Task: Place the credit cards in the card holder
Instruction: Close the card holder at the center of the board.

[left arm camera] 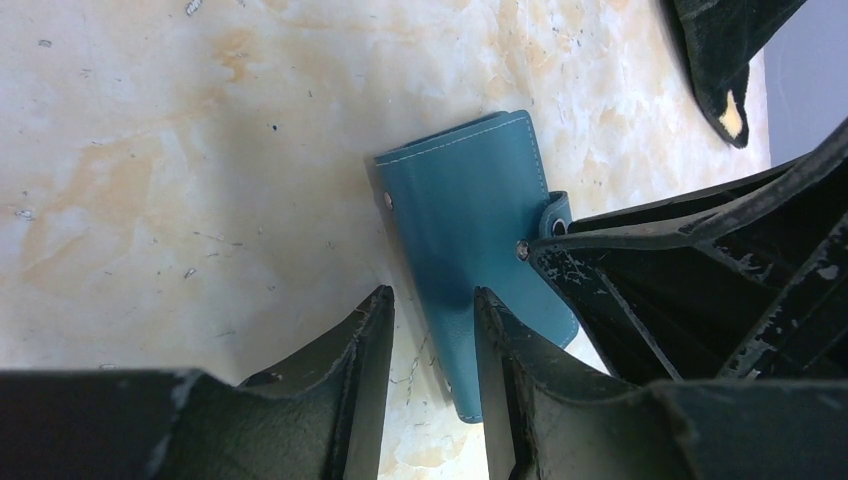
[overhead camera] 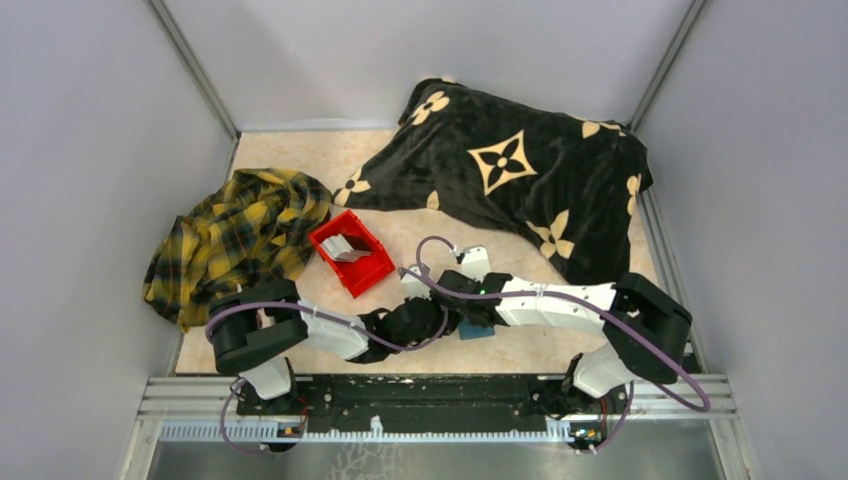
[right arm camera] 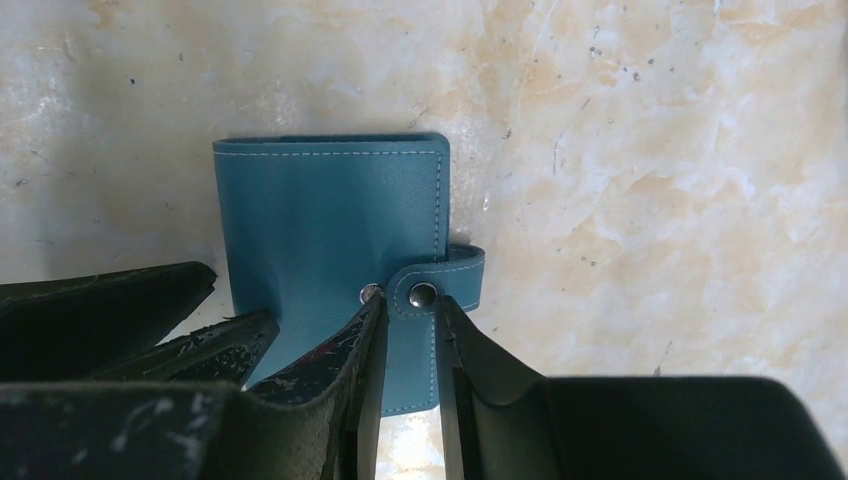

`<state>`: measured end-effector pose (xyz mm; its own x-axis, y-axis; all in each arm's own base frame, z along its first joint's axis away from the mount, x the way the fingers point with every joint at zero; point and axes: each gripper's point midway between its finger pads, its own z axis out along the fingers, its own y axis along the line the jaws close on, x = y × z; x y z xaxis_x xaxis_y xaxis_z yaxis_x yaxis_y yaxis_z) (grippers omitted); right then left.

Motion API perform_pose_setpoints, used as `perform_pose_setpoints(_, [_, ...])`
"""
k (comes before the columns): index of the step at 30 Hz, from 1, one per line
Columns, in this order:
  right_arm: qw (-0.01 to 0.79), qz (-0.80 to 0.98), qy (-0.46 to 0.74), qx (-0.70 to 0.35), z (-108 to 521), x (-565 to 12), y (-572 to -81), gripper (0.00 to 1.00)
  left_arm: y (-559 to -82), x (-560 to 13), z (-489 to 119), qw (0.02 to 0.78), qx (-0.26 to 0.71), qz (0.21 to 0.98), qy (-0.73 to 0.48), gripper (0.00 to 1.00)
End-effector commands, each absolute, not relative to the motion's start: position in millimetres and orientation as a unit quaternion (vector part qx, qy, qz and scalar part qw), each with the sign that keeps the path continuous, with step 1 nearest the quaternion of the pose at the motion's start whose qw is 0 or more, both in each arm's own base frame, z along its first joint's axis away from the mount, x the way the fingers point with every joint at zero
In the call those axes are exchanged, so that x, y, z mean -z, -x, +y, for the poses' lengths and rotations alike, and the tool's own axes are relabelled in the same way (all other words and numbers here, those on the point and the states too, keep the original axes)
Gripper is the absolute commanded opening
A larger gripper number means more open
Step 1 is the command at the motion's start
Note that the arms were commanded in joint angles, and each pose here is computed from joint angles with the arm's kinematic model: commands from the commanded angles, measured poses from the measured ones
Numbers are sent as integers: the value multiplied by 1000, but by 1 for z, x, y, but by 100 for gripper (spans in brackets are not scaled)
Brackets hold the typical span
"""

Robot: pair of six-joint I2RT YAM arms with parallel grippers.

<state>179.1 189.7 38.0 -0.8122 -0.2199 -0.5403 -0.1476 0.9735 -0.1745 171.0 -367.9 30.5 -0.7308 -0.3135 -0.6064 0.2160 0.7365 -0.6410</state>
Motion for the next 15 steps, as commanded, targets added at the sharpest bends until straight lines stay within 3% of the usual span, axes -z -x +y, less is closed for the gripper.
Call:
perform_pose_setpoints(1, [319,940,97,75,196,-55,-189,25,-158,-4,-355,343,332,879,8,43])
perform_pose_setpoints(15, [307,941,106,94,198,-49,-188,33,-157,-2,-355,340,338,877,9,43])
